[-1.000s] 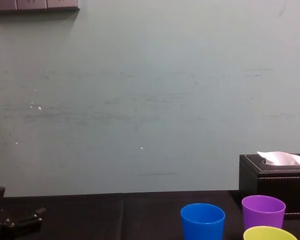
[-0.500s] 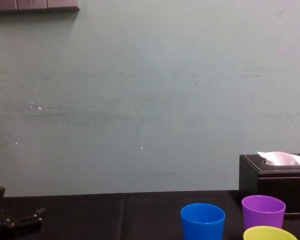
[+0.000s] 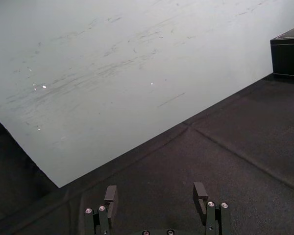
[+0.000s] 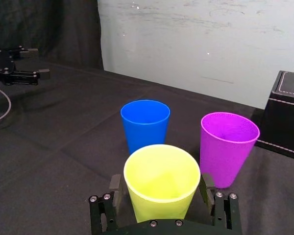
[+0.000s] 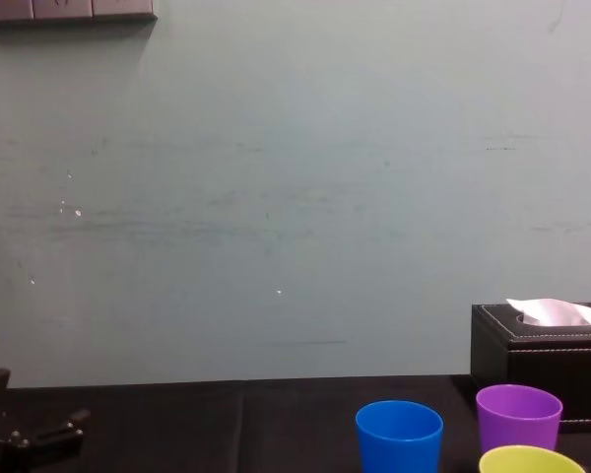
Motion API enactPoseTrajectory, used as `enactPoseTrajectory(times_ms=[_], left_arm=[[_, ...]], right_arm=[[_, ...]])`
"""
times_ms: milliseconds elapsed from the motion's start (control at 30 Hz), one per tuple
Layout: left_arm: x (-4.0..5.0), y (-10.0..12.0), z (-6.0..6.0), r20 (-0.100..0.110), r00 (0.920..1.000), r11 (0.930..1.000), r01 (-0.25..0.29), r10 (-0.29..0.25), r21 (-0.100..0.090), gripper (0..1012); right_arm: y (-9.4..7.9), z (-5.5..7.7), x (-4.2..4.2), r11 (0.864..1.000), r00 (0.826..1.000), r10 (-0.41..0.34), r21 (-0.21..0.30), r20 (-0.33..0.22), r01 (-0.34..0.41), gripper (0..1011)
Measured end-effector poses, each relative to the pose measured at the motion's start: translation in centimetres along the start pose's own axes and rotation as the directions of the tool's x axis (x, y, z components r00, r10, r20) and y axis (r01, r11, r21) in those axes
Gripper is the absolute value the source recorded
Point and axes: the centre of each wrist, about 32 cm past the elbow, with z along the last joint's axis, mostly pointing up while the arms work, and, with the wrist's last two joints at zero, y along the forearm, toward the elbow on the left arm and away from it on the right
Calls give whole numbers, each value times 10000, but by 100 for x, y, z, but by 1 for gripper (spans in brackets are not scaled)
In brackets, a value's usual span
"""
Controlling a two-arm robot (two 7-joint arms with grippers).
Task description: Stack the three plastic cups sequentially using one hand.
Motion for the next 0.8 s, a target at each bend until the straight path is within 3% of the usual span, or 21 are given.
enactPoseTrajectory(times_ms=[233, 533, 800], left_arm=[[0, 0, 0, 0, 10000, 10000, -1, 1, 0, 1011], [0, 0, 0, -1, 10000, 10000, -1, 1, 0, 1011], [0, 0, 0, 0, 10000, 10000, 0, 0, 1, 1011]], right_arm=[[117, 18, 2, 9995, 9998, -47, -297, 212, 53, 1000], [105, 11, -1, 9997, 9998, -47, -251, 177, 51, 998], [99, 11, -2, 9998, 9999, -51, -211, 156, 55, 840]])
